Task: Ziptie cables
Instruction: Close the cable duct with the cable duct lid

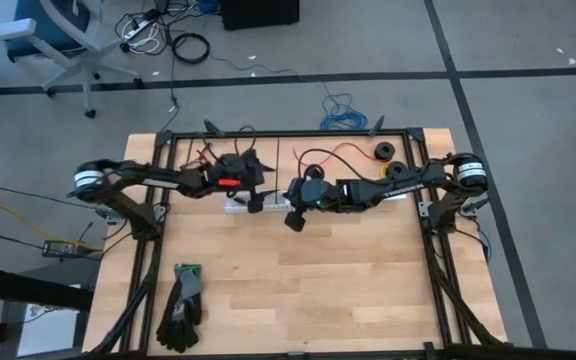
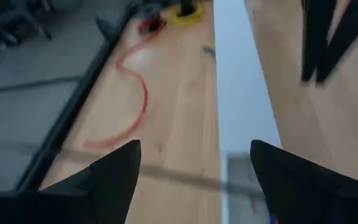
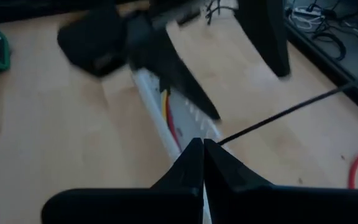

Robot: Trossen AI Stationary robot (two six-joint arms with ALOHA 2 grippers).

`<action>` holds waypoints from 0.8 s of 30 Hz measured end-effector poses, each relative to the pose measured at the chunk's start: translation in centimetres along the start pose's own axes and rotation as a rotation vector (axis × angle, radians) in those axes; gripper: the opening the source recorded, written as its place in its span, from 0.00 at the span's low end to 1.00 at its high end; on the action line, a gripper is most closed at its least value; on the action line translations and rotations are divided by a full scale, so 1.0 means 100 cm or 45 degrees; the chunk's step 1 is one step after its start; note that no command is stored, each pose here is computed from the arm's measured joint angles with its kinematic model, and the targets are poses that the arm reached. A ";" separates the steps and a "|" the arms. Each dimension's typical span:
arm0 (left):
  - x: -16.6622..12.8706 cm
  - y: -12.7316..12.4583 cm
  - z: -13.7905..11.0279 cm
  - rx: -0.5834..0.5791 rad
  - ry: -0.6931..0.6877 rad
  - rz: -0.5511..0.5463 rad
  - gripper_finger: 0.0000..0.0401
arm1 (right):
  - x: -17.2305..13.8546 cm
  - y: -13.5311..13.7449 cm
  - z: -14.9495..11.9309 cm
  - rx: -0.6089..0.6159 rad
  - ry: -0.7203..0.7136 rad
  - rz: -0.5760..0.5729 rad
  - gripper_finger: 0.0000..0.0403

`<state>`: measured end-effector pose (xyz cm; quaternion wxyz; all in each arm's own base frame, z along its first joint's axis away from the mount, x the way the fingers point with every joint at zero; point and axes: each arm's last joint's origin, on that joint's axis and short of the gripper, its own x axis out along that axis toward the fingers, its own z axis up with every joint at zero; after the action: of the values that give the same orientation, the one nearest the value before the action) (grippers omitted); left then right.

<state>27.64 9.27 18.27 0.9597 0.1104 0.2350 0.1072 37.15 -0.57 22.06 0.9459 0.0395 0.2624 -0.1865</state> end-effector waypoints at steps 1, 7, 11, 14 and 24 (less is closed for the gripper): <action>-0.004 0.000 0.000 -0.002 0.038 0.001 0.78 | 0.000 0.001 -0.001 -0.001 0.010 0.000 0.00; -0.030 -0.001 -0.002 -0.088 0.226 -0.039 0.78 | -0.005 0.010 -0.009 0.005 0.070 -0.039 0.00; -0.043 -0.003 -0.005 -0.149 0.249 -0.042 0.78 | -0.015 0.024 -0.022 -0.043 0.135 -0.193 0.00; -0.053 -0.005 -0.011 -0.182 0.217 -0.036 0.78 | -0.024 0.034 -0.031 -0.053 0.196 -0.213 0.00; -0.077 -0.017 -0.039 -0.303 0.022 -0.023 0.78 | -0.043 0.016 -0.084 0.076 0.241 -0.122 0.00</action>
<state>19.36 6.27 17.70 0.9649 -0.0072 0.2299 0.1265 30.28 3.76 16.97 0.9053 0.0726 0.3466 -0.2346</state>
